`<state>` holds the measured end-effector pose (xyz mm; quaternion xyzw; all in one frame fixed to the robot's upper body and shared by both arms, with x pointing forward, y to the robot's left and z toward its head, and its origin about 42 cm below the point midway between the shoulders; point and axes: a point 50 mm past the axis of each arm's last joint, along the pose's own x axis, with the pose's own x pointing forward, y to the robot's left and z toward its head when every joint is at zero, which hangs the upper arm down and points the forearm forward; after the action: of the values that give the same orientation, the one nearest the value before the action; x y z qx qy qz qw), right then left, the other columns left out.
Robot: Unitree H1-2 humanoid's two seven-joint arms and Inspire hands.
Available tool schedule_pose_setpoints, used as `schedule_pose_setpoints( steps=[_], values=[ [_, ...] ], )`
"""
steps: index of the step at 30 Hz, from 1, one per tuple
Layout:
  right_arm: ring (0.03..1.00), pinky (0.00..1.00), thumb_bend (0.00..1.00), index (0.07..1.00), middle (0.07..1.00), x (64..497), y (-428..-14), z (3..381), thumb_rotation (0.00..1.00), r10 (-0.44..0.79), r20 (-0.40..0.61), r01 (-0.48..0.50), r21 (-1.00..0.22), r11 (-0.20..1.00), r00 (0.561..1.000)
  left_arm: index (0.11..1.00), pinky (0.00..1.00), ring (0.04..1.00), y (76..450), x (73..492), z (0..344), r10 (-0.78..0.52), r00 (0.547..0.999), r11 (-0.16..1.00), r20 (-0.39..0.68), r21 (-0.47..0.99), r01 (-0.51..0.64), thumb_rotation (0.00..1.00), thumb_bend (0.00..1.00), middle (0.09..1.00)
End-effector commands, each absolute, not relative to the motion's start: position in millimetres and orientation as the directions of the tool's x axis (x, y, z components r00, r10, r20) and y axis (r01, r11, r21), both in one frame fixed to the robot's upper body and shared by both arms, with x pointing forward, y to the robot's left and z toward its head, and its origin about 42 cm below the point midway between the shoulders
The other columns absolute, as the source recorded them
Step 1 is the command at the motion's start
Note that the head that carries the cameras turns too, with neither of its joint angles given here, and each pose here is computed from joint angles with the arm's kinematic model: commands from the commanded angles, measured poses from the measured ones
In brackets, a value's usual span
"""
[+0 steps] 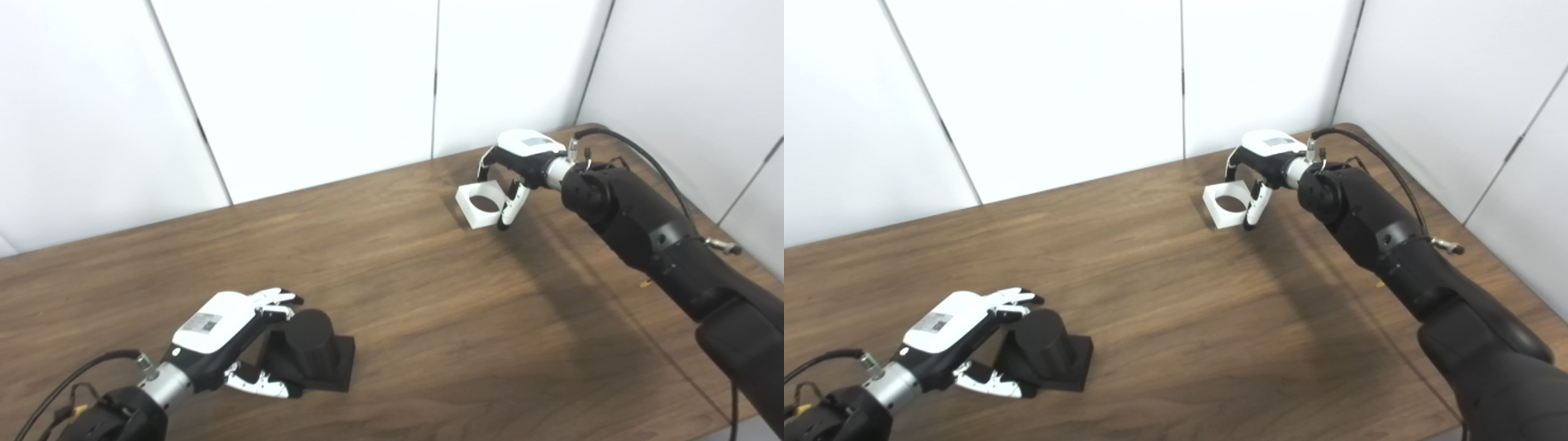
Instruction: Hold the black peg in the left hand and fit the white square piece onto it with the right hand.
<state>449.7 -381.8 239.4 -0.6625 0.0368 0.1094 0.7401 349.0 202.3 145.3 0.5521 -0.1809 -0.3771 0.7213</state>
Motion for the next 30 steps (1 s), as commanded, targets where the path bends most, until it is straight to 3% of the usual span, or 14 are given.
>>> schedule_pose_setpoints(
  steps=[1,15,30],
  values=[
    [0.87,0.73,0.52,0.479,0.811,455.6,-386.3,285.1,0.13,0.153,-0.101,-0.112,-0.992,0.066,0.983,0.49,0.79,0.912,214.4,337.1,114.0,-0.699,0.627,-0.038,-0.343,0.894,0.446,0.06,0.52,0.879],
    [0.851,0.74,0.52,0.479,0.801,443.9,-364.5,309.9,0.13,0.325,-0.065,-0.089,-0.994,0.061,0.943,0.491,0.79,0.933,187.3,340.5,113.3,-0.682,0.638,-0.052,-0.357,0.894,0.444,0.07,0.52,0.908],
    [0.821,0.71,0.52,0.478,0.792,421.4,-304.0,335.4,0.13,0.535,-0.017,-0.06,-0.996,0.063,0.844,0.49,0.78,0.931,186.0,344.5,112.2,-0.68,0.645,-0.032,-0.348,0.894,0.448,0.07,0.52,0.919]
  ],
)
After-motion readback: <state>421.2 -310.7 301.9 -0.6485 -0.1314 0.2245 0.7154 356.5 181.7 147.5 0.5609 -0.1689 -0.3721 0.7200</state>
